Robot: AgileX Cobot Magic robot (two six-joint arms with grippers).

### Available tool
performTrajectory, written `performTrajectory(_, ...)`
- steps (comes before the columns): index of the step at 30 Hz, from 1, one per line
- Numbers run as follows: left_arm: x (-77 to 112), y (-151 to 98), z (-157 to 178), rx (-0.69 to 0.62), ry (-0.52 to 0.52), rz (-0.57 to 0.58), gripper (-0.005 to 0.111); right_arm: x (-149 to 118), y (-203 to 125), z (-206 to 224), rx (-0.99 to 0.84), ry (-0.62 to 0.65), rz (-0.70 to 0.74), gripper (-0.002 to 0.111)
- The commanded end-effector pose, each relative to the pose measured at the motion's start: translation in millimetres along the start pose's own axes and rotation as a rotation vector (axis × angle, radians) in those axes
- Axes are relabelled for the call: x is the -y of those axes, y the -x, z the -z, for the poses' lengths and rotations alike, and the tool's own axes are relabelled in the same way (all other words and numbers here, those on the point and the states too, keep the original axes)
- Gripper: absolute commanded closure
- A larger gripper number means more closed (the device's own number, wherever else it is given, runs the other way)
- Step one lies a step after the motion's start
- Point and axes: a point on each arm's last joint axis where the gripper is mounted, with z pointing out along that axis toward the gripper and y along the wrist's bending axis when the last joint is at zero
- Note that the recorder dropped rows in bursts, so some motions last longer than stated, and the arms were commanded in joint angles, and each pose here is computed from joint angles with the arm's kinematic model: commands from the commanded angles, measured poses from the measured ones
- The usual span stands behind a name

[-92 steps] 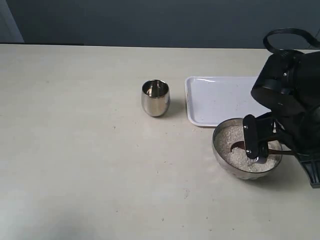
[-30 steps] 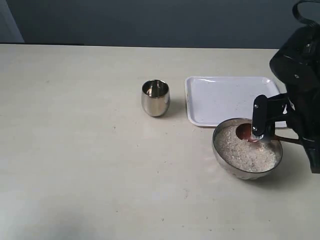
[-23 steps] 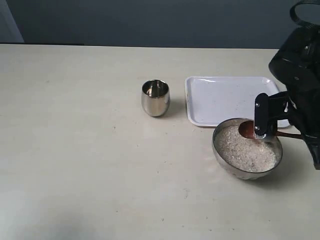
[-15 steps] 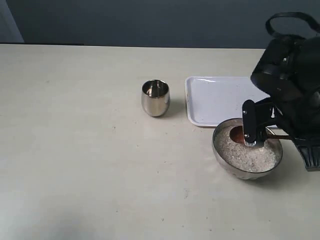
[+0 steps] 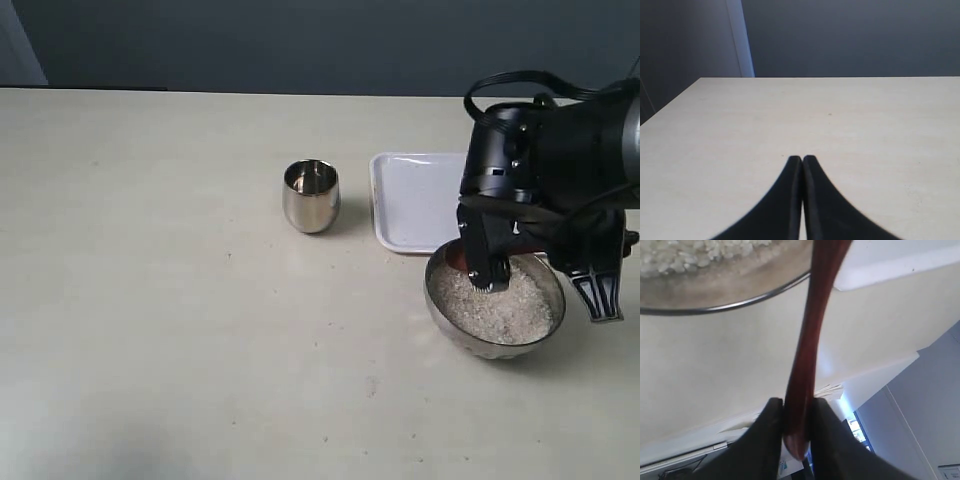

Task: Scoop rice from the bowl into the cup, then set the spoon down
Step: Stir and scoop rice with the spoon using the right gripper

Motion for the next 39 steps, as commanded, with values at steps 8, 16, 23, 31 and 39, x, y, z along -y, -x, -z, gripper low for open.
performTrajectory(8, 0.3, 0.4, -0.2, 0.002, -0.006, -0.002, 0.106, -13.7, 0.0, -9.1, -0.034, 0.018, 0.021, 0.109)
performTrajectory(16, 0.3, 0.4, -0.2, 0.002, -0.006, -0.002, 0.106, -25.4, 18.0, -0.2, -0.006, 0.034, 0.116, 0.109)
performTrajectory(23, 0.3, 0.5, 0.0, 0.004, -0.006, -0.002, 0.106, -28.0, 23.6, -1.6, -0.011, 0.043, 0.145, 0.109)
performTrajectory(31, 0.3, 0.5, 0.0, 0.004, -0.006, -0.002, 0.106, -30.8, 27.1, 3.2, 0.043, 0.119, 0.157, 0.109)
performTrajectory(39, 0.3, 0.5, 0.0, 0.004, -0.006, -0.002, 0.106, -27.5, 25.1, 1.6, 0.048, 0.132, 0.136, 0.109)
